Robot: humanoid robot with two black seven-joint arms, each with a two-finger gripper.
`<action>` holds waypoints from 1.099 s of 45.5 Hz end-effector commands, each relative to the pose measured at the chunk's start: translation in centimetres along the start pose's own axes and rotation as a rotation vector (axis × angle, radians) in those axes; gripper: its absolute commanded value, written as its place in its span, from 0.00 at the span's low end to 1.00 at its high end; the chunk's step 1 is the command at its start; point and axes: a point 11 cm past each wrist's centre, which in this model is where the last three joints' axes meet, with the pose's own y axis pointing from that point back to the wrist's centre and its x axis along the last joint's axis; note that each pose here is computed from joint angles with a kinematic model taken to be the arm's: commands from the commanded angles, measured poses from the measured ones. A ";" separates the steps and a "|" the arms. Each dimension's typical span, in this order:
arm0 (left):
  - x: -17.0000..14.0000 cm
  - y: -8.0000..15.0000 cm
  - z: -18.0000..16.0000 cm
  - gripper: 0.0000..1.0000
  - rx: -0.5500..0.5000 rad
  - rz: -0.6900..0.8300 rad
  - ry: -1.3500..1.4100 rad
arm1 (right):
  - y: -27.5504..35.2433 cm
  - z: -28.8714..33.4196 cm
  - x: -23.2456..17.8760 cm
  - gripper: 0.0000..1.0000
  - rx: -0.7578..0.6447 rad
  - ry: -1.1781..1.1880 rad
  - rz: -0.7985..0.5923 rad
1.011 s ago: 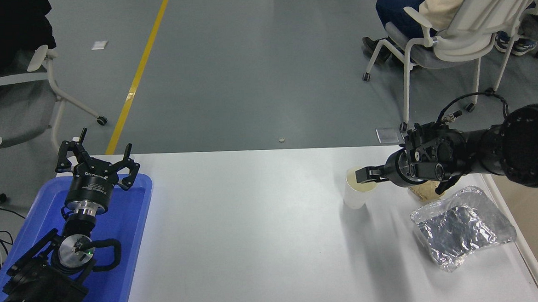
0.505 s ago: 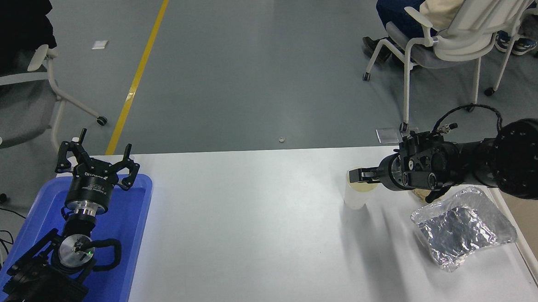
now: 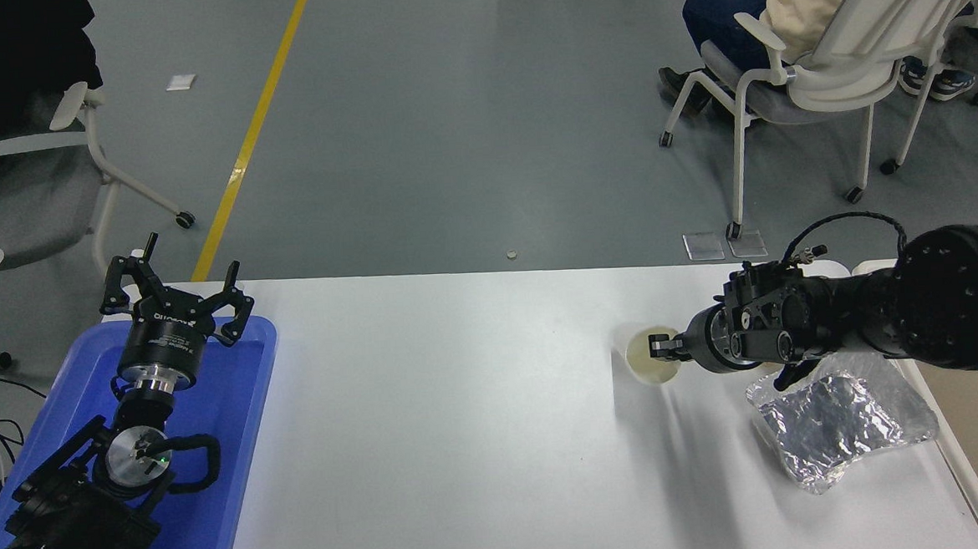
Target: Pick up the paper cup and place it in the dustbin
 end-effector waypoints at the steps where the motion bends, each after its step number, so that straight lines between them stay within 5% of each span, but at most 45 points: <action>1: 0.0 0.0 0.0 1.00 0.001 -0.001 0.000 | 0.4 0.3 0.3 0.00 -0.024 -0.011 -0.003; 18: 0.0 0.0 0.0 1.00 0.001 0.000 -0.001 | 4.2 1.9 2.5 0.00 -0.040 -0.041 -0.072; 38: 0.0 0.0 0.0 1.00 0.001 -0.001 0.000 | 16.1 2.1 6.3 0.00 -0.082 0.019 -0.402; 50: 0.0 0.0 0.1 1.00 0.000 0.001 -0.002 | 22.2 1.9 10.6 0.00 -0.146 0.072 -0.264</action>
